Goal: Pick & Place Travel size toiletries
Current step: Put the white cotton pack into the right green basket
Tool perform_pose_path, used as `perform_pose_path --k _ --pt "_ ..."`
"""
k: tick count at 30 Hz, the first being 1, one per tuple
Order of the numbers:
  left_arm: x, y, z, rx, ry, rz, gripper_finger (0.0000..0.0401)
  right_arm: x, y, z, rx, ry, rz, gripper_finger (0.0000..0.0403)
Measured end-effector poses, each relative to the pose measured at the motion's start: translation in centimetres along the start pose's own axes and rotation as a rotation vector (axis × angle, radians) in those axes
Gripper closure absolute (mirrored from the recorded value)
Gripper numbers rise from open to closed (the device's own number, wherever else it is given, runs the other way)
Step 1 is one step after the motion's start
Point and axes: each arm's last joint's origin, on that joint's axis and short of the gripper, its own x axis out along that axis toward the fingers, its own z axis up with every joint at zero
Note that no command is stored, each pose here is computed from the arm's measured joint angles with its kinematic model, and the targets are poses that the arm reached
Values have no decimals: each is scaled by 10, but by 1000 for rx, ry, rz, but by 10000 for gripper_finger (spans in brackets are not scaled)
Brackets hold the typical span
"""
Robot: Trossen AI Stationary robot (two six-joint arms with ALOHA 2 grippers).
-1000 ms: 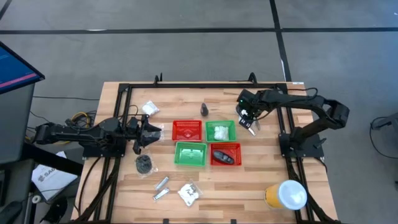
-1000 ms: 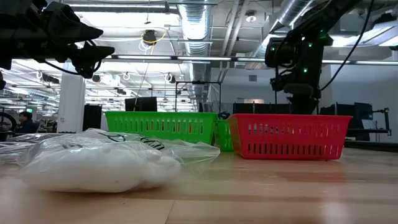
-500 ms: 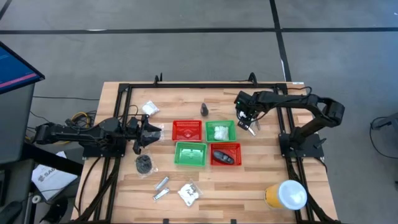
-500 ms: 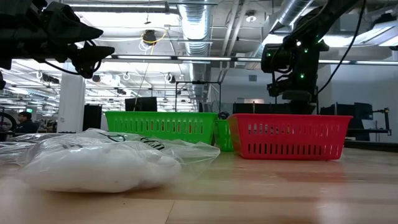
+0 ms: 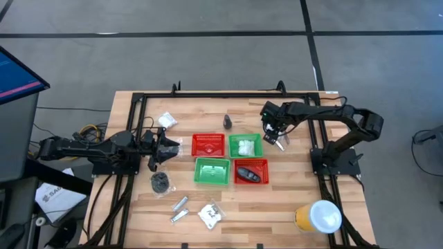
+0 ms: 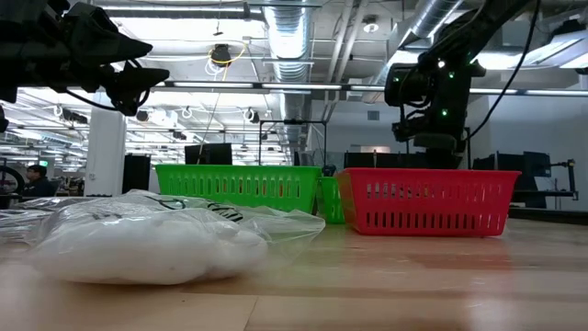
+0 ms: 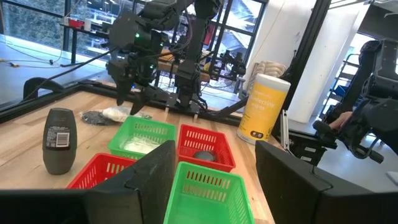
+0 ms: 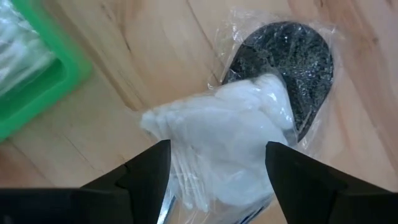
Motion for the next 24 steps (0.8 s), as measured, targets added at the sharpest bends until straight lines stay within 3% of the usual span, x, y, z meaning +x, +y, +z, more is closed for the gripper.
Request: perform_pose_path --k 9,13,20,24 --pt "0 0 0 0 0 0 188 12 1 -13 -2 39 -3 175" --pt "0 0 0 0 0 0 188 13 1 -14 -3 41 -3 236" --pt "0 0 0 0 0 0 188 12 1 -14 -4 41 -3 386" --pt "0 0 0 0 0 0 188 12 1 -14 -8 44 -1 382"
